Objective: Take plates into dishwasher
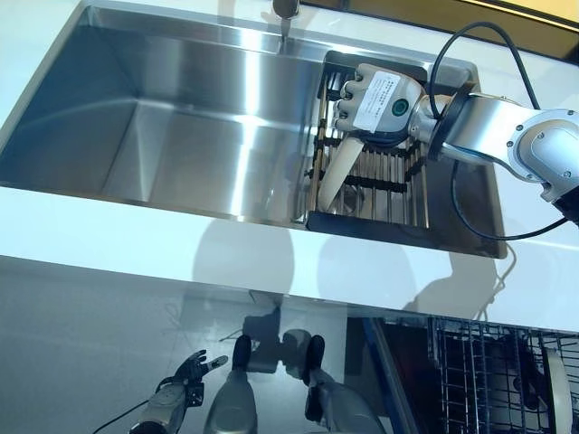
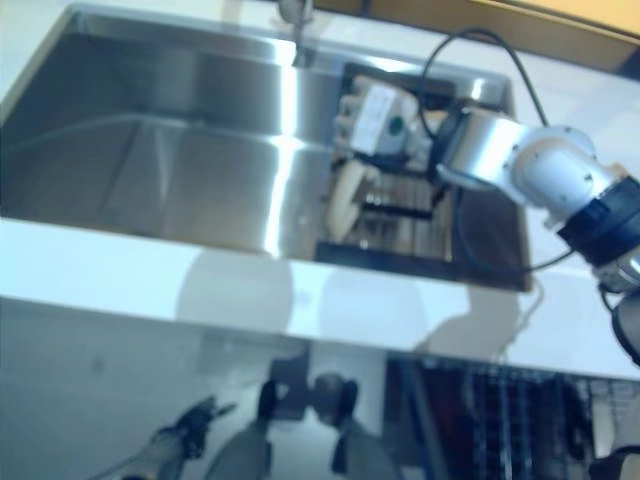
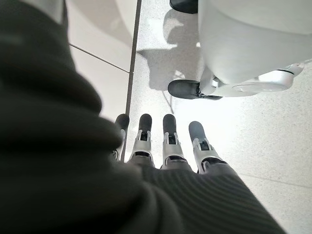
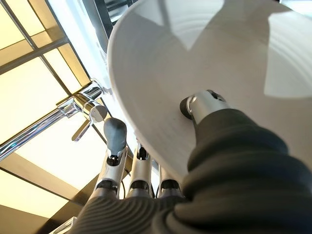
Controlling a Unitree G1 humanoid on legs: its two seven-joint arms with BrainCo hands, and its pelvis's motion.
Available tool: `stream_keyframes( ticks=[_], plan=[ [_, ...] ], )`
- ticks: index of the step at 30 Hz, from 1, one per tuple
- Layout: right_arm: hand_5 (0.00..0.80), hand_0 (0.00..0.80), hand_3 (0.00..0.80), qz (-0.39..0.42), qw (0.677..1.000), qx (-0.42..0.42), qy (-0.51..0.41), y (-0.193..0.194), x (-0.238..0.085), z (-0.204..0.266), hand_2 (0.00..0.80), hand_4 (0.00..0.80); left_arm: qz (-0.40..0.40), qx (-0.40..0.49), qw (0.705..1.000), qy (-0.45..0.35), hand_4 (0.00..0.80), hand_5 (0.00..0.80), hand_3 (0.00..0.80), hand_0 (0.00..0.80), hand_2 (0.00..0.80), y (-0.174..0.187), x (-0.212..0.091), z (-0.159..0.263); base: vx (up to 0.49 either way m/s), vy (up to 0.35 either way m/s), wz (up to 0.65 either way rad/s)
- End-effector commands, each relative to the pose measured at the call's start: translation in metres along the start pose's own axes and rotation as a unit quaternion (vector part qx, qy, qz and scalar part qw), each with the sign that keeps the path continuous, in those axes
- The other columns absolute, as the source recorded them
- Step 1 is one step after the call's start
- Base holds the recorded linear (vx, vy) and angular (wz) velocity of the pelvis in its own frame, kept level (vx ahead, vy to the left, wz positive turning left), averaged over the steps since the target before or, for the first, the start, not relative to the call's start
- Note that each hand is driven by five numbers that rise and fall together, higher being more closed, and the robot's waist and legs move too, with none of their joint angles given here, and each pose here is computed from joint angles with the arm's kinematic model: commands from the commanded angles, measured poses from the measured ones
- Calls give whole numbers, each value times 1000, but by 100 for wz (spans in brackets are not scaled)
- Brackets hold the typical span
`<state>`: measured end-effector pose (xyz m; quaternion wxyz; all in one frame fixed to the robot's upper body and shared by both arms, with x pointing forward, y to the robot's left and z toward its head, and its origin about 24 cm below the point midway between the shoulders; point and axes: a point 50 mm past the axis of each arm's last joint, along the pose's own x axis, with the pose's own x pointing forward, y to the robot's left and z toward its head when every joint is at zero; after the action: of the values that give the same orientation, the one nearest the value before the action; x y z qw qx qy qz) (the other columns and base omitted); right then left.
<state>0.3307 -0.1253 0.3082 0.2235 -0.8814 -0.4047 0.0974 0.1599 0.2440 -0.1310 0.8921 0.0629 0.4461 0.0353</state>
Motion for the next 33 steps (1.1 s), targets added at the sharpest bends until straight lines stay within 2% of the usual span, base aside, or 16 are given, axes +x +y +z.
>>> stream_keyframes(
  ticks=[1,7,12,20,26,33],
  plan=[
    [800,800,800,-8,999,-30,26,5,-1,-10,800,800,12,-8,1000,-7,0,0,0,0,0,6,0,1,0,0,0],
    [800,800,800,2,994,-53,100,17,-13,-35,800,800,15,-3,1000,-3,0,0,0,0,0,7,-1,-2,0,0,0],
    [800,800,800,18,976,-64,209,28,-42,-73,800,800,16,5,1000,10,0,0,0,0,0,8,-3,-8,24,-3,-1],
    [800,800,800,29,944,-46,327,32,-86,-110,800,800,8,12,999,33,0,0,0,0,0,7,-6,-21,60,15,-18],
    [800,800,800,102,884,22,455,51,-141,-133,800,800,-11,36,997,64,0,0,0,0,0,2,-12,-41,88,27,-25],
    [800,800,800,162,828,22,537,63,-201,-143,800,800,-28,64,994,82,0,0,0,0,0,3,-16,-52,77,0,-23]
  ],
)
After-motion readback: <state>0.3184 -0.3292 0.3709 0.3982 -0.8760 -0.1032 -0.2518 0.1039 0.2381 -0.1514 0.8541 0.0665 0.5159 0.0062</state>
